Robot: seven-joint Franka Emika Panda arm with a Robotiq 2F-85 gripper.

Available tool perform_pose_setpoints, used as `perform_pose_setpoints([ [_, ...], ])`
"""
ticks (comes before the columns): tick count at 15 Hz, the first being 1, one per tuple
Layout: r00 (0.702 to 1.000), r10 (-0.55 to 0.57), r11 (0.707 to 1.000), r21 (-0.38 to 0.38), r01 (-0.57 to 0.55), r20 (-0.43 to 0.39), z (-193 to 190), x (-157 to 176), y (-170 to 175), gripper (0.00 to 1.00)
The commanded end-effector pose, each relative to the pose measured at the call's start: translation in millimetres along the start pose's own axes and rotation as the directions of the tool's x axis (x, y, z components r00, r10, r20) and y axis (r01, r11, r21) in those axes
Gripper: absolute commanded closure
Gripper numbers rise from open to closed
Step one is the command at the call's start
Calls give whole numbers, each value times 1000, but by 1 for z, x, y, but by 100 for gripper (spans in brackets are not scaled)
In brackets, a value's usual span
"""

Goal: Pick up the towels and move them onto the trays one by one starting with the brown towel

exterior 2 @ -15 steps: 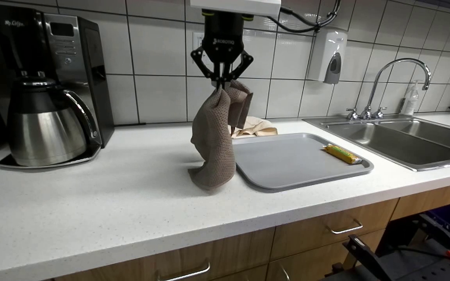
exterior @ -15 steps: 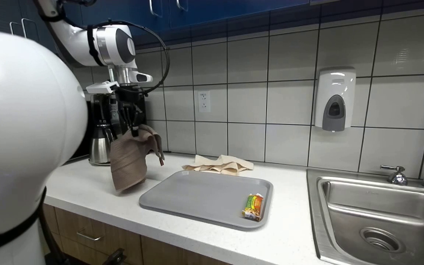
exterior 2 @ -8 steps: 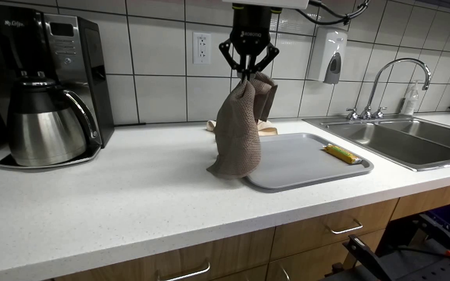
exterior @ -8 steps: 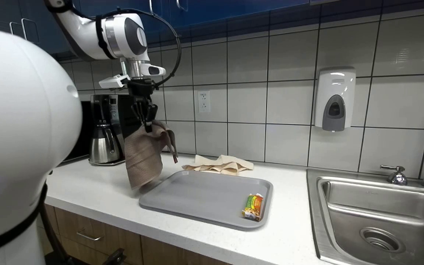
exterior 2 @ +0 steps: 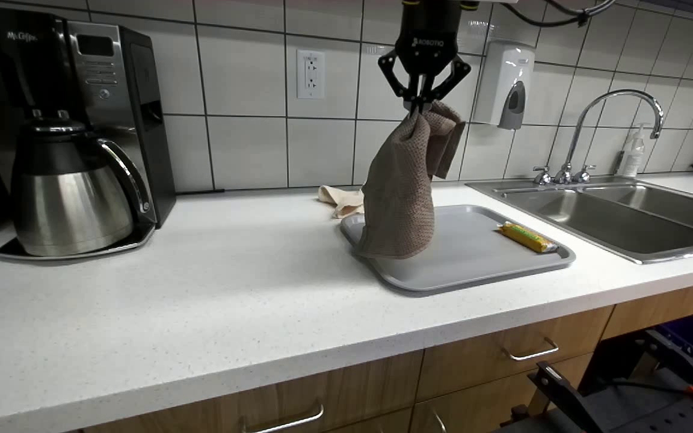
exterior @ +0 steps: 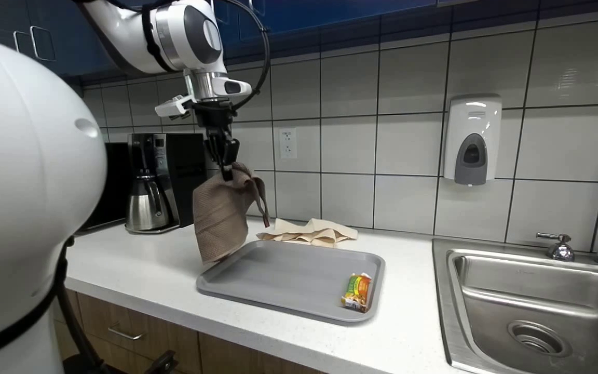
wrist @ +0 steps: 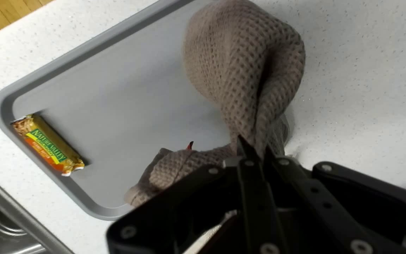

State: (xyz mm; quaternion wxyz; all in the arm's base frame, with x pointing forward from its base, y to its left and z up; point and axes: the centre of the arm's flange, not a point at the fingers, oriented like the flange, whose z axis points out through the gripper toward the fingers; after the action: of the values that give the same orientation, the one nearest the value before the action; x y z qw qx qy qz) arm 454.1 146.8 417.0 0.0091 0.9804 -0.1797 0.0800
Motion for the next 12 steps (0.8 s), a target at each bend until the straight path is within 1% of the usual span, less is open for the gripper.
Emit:
perform_pose_setpoints([
  [1, 997, 67, 998, -17, -67, -40, -15, -9, 39, 99],
  [6, 990, 131, 991, -32, -133, -42, -12, -7, 70, 99],
  [12, 988, 155, 986, -58, -155, -17, 7, -4, 81, 99],
])
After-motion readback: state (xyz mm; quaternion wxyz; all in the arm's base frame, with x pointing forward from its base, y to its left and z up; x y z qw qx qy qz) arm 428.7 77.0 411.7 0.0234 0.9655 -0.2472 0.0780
